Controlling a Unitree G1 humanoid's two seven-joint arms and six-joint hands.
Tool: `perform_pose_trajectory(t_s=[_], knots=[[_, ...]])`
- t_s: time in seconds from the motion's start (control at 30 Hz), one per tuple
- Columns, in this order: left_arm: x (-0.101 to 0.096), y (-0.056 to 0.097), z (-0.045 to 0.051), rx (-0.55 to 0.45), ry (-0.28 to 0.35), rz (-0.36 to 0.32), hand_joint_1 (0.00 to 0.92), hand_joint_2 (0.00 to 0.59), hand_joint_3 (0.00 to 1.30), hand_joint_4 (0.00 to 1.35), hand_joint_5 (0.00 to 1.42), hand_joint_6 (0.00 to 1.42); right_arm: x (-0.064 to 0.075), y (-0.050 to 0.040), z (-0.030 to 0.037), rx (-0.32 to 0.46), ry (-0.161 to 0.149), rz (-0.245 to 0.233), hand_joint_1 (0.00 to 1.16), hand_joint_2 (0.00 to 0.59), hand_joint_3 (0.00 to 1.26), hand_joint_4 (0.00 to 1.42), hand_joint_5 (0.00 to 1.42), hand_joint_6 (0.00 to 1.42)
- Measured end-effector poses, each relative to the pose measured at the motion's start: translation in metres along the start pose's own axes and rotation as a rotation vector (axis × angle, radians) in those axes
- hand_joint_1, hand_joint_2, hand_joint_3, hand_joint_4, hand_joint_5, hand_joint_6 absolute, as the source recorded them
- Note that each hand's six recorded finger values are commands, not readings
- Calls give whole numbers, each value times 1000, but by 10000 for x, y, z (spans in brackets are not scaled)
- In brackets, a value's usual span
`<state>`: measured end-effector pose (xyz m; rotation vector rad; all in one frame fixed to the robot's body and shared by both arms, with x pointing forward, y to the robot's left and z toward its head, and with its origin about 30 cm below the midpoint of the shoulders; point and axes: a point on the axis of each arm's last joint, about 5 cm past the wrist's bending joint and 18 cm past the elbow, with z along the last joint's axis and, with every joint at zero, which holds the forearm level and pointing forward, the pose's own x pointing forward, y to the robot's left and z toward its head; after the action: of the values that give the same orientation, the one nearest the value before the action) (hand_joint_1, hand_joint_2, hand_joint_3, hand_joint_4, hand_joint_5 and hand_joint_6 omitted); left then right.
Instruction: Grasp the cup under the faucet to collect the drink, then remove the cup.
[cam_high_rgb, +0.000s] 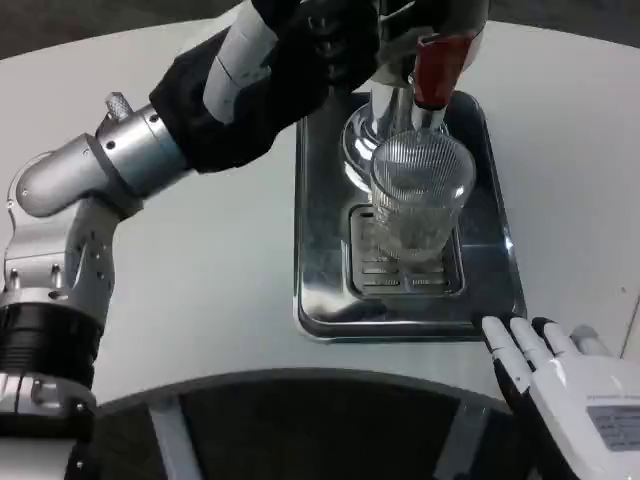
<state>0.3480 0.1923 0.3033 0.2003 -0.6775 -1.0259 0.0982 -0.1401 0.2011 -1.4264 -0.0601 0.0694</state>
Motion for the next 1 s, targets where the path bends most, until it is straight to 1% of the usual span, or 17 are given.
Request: perform_pose_trajectory(t_s=[0.13, 0.33, 0.53, 0.67, 0.83, 1.0], knots=[[100, -10, -20, -7, -17, -13, 0, 81, 0, 0, 25, 0, 0, 0, 0, 1, 2, 0, 706, 276, 0, 0, 0, 0], [183, -36, -56, -11, -11, -33, 0, 82, 0, 0, 33, 0, -3, 3, -1, 3, 8, 2, 706, 276, 0, 0, 0, 0], [266, -36, -60, -10, -22, -39, 0, 82, 0, 0, 39, 0, -5, 4, -4, 5, 12, 4, 706, 276, 0, 0, 0, 0], [337, -26, -50, 4, -8, -51, 0, 82, 0, 0, 44, 0, -6, 5, -5, 6, 14, 4, 706, 276, 0, 0, 0, 0], [395, -24, -63, -2, -5, -53, 0, 82, 0, 0, 52, 0, -9, 8, -7, 7, 16, 5, 706, 276, 0, 0, 0, 0], [452, -15, -54, 11, 17, -67, 0, 82, 0, 0, 68, 5, -12, 11, -9, 9, 20, 4, 706, 276, 0, 0, 0, 0]])
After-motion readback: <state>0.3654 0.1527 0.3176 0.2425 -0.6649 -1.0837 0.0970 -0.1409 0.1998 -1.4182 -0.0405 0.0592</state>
